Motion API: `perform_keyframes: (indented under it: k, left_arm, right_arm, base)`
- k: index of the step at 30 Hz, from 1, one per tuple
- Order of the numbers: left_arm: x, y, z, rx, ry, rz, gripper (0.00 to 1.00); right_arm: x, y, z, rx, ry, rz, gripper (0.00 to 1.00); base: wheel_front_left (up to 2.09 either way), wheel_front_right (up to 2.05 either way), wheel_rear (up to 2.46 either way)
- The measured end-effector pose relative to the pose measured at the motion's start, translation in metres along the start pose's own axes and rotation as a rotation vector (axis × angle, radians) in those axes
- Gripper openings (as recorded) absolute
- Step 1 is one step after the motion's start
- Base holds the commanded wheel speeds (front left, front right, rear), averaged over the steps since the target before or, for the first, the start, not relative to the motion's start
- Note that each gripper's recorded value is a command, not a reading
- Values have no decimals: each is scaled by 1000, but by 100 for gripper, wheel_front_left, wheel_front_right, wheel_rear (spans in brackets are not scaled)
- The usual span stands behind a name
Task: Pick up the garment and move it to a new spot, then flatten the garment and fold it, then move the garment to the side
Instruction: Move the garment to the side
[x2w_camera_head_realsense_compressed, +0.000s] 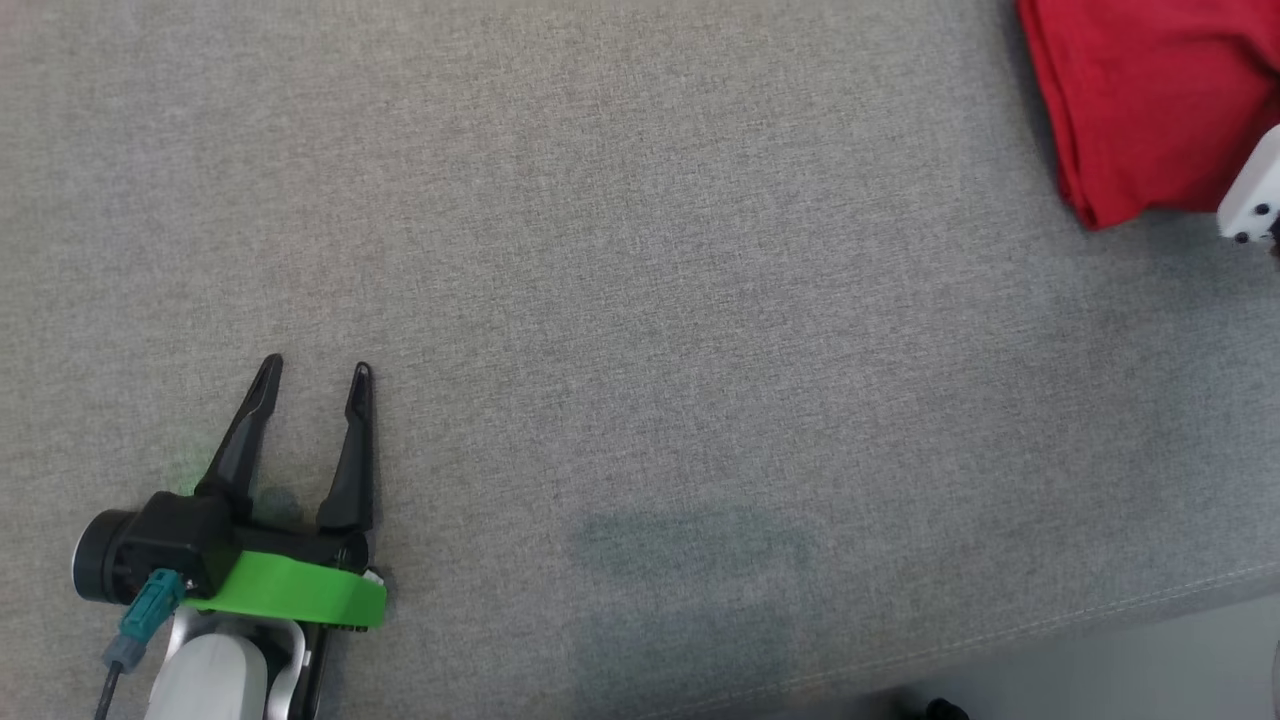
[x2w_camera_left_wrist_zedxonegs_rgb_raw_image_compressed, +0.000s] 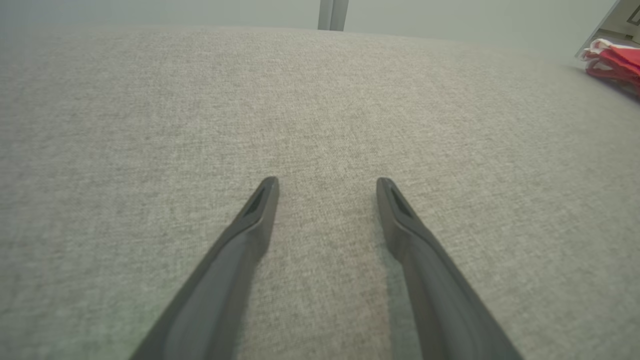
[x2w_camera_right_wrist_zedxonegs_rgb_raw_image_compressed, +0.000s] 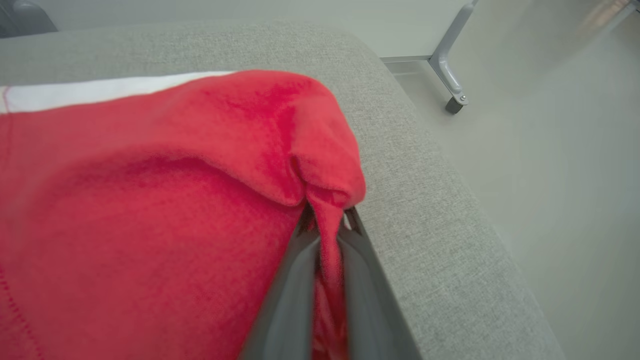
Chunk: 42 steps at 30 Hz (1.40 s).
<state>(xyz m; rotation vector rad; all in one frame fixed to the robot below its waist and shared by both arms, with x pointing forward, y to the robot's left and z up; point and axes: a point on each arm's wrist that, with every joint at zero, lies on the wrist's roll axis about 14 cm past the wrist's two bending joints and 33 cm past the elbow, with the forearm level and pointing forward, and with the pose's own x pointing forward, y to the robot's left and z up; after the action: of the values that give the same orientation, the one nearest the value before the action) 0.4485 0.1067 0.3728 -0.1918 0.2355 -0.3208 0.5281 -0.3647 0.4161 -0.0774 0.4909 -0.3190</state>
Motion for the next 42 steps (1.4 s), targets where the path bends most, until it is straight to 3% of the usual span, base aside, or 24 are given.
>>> perform_keyframes:
  k: [7,8,9,10,13,16,21,25,30,36,42]
  left_arm:
    - [-1,9,-11,-9,25,23,100]
    - [-2,10,-11,-9,24,29,100]
    - [-3,12,-10,-9,23,35,100]
    - [-4,13,-10,-11,22,40,100]
    - [-5,13,-8,-15,17,50,100]
    - [-11,11,-5,-29,11,65,100]
    - [-26,7,2,-54,-1,95,100]
    - [-48,11,7,-66,-9,144,100]
    - [-91,13,23,-49,-52,204,100]
    - [-122,22,46,-23,-128,259,100]
    - [-143,32,65,-2,-198,310,100]
  right_arm:
    - [11,-34,20,-125,-55,-96,0]
    - [12,-37,22,-124,-66,-106,39]
    - [12,-38,22,-133,-62,-113,95]
    - [12,-40,19,-145,-54,-120,100]
    - [7,-51,23,-192,-68,-152,100]
    - [-4,-62,42,-177,-175,-185,100]
    - [-32,-48,72,-146,-397,-169,100]
    - [-60,-11,76,-84,-503,-78,100]
    - [-129,46,58,-27,-585,101,100]
    - [-190,83,23,28,-582,247,100]
    - [-216,102,-3,26,-544,327,100]
  base:
    - [0,0,0]
    - [0,0,0]
    - [0,0,0]
    - [0,0,0]
    - [0,0,0]
    - [0,0,0]
    - [0,0,0]
    - [0,0,0]
    - [0,0,0]
    - [0,0,0]
    - [0,0,0]
